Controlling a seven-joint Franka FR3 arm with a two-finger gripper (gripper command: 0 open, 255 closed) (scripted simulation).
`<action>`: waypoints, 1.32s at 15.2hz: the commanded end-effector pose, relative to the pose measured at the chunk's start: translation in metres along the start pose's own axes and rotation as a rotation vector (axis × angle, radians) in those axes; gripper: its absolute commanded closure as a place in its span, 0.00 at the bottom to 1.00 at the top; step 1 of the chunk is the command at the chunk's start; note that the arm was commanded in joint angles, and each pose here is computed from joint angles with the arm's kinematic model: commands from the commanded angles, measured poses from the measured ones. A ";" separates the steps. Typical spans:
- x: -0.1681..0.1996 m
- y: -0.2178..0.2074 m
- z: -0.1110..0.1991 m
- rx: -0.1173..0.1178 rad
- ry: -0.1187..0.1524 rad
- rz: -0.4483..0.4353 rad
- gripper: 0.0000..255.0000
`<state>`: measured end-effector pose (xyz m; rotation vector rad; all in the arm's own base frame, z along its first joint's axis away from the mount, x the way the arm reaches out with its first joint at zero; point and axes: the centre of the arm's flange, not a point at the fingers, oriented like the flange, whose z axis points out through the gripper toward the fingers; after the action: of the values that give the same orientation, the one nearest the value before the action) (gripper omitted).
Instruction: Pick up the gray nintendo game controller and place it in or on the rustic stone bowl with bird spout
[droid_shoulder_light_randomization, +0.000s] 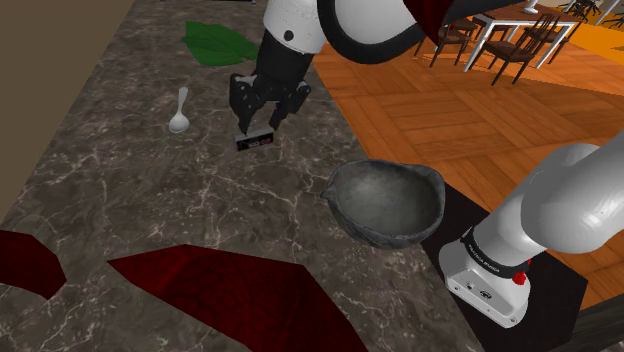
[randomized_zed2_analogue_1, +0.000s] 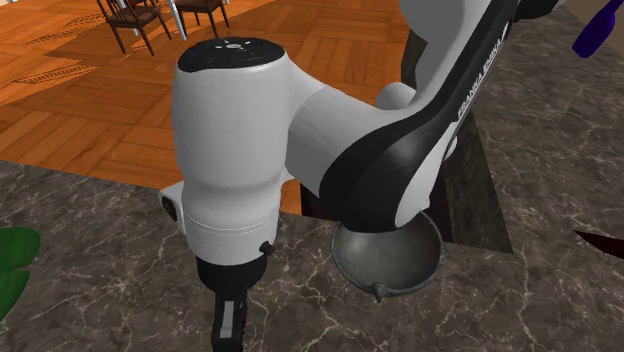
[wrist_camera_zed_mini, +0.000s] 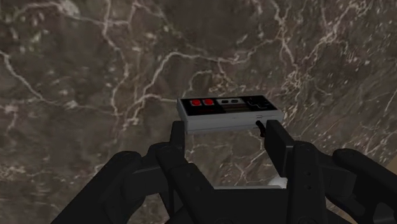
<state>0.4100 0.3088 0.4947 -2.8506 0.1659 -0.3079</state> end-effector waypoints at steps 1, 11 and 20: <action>0.002 -0.003 -0.010 0.000 0.000 0.000 1.00; 0.012 -0.017 -0.059 0.000 0.000 0.000 1.00; 0.021 -0.031 -0.104 0.000 0.000 0.000 1.00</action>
<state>0.4093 0.3085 0.6001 -2.8507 0.1659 -0.3078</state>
